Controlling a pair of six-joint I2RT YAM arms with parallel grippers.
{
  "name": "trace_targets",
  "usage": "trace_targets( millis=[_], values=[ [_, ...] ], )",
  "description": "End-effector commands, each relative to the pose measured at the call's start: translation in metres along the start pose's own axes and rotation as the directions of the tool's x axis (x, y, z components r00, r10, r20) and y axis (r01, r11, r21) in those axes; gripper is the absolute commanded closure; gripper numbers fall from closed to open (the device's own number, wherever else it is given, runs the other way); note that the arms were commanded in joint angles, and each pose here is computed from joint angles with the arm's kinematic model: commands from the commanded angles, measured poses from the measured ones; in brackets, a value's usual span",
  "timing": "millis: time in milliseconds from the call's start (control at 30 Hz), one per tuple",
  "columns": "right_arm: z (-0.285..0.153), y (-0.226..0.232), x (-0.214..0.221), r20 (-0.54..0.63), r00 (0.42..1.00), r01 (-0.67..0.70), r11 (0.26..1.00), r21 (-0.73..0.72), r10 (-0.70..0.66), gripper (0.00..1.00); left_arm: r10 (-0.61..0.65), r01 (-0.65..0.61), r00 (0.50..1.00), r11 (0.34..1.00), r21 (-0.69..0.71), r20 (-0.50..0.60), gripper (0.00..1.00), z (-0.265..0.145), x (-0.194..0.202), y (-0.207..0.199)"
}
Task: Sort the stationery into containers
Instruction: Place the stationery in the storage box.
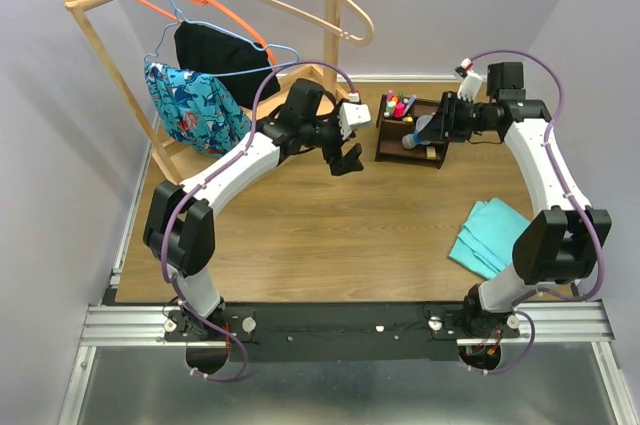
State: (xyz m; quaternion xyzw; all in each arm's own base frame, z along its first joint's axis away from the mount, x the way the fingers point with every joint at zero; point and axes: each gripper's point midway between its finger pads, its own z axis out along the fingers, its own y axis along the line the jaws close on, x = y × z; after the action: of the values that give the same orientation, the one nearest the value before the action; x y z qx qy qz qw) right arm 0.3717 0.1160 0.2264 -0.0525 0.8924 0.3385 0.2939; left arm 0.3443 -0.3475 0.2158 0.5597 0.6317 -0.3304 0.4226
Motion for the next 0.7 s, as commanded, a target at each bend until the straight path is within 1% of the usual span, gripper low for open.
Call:
trace_targets(
  millis=[0, 33, 133, 267, 500, 667],
  values=[
    [-0.033, -0.042, -0.012, -0.024, 0.985, 0.168, 0.944, 0.284, -0.168, 0.76, -0.018, 0.018, 1.000, 1.000, -0.010, 0.009, 0.01, -0.003, 0.004, -0.005],
    [-0.040, -0.046, -0.020, -0.019, 0.982, 0.186, 0.926, 0.328, -0.191, 0.76, -0.021, 0.021, 1.000, 1.000, 0.000, 0.015, 0.01, -0.002, 0.005, -0.005],
    [-0.047, -0.061, -0.023, -0.062, 0.976, 0.215, 0.890, 0.402, -0.209, 0.78, -0.011, 0.011, 1.000, 1.000, 0.002, 0.025, 0.01, 0.000, 0.004, -0.005],
    [-0.053, -0.074, -0.027, -0.109, 0.968, 0.251, 0.852, 0.459, -0.226, 0.80, -0.007, 0.007, 0.999, 1.000, -0.001, 0.031, 0.01, 0.002, 0.006, -0.004],
    [-0.043, -0.091, -0.032, -0.130, 0.967, 0.254, 0.835, 0.488, -0.218, 0.81, -0.018, 0.017, 0.998, 1.000, 0.010, 0.052, 0.01, 0.005, 0.009, -0.007],
    [-0.035, -0.097, -0.046, -0.122, 0.965, 0.262, 0.830, 0.491, -0.233, 0.81, -0.033, 0.032, 0.998, 0.999, 0.014, 0.056, 0.01, 0.011, 0.012, -0.004]
  ],
)
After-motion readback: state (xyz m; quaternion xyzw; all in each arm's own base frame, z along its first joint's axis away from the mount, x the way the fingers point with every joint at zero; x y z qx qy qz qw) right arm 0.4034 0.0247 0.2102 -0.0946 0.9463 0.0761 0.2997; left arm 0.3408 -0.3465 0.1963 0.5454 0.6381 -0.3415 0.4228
